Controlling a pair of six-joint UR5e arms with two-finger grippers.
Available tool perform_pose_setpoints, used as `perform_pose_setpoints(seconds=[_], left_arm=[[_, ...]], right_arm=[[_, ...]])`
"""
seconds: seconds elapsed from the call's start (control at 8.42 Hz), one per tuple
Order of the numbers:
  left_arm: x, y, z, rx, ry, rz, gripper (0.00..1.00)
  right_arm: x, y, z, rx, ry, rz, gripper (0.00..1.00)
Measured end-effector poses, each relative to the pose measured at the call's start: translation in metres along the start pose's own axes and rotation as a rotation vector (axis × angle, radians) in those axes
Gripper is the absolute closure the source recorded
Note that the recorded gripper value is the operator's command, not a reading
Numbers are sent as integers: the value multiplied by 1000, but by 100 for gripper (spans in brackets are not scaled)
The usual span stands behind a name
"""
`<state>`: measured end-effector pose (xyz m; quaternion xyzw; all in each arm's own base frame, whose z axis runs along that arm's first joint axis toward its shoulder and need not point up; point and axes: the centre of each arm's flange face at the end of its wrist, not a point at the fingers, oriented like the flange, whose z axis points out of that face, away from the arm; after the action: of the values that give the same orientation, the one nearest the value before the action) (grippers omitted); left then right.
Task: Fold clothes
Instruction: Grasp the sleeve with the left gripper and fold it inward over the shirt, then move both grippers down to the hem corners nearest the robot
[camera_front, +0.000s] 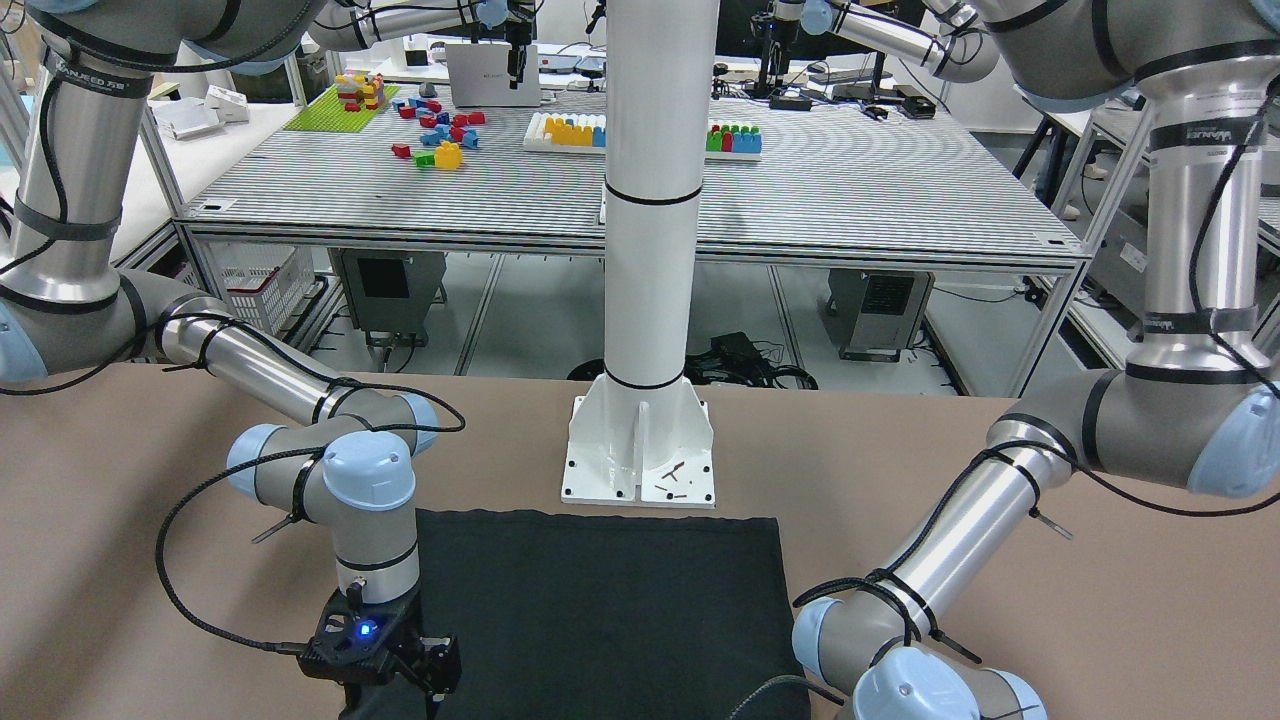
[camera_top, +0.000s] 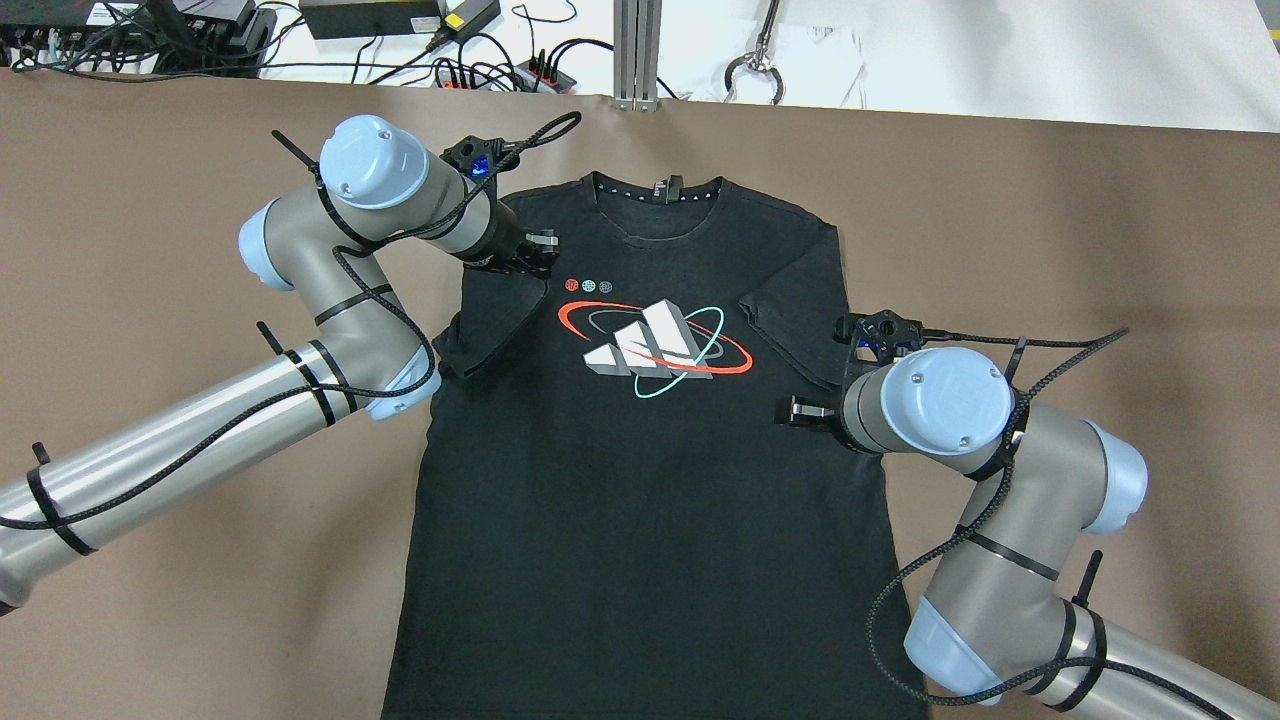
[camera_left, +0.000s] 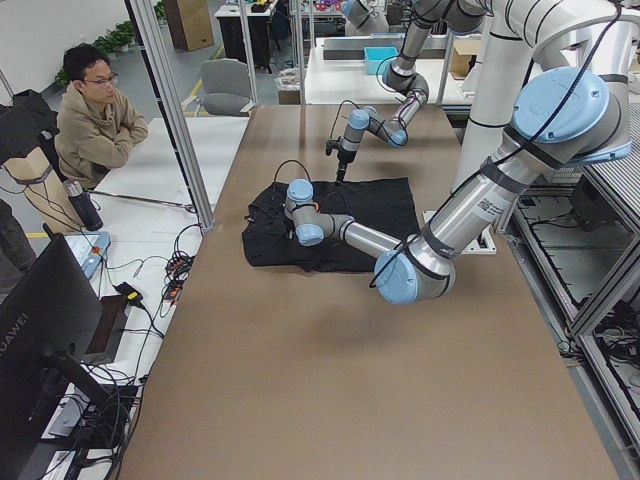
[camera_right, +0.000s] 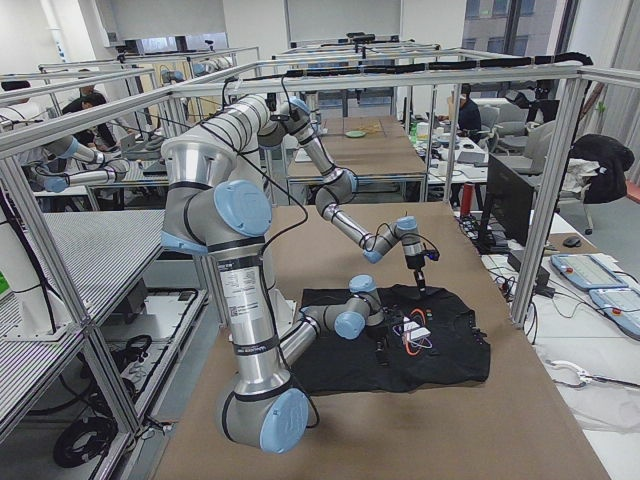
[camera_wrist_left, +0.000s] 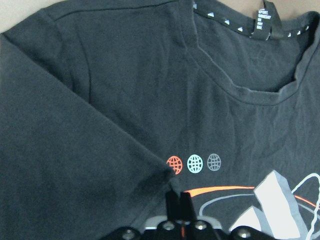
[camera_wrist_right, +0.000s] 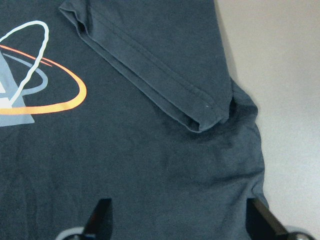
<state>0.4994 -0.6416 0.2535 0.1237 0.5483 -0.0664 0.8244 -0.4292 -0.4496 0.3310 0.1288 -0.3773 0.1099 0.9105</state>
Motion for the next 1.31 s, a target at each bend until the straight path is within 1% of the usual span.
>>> perform_pose_setpoints(seconds=[0.12,0.36,0.48,0.59,0.71,0.83,1.07,1.19,1.31], left_arm=[[2,3,3,3,-3,-5,1],[9,10,7,22,-3,-22,0],[14,14,1,40,10,-51,0],[15,27,-7,48,30,-83,0],[10,52,-15,49,52,-112,0],[0,87,-27,42,74,-141,0],[-29,163,-58,36,84,-213,0],[-41,200,-77,34,79,-244,0],[-51,230,-94,33,60,-277,0]], right_arm=[[1,0,0,3,2,0,6],[0,-1,-1,7,1,3,6],[-3,-1,-3,10,-5,6,6],[-7,-2,-7,13,-15,10,6],[-12,-3,-10,14,-23,22,6],[-15,-2,-12,14,-31,66,6],[-22,12,-26,5,-55,169,7],[-19,30,-30,4,-55,247,12],[-8,54,-35,0,-45,340,21]])
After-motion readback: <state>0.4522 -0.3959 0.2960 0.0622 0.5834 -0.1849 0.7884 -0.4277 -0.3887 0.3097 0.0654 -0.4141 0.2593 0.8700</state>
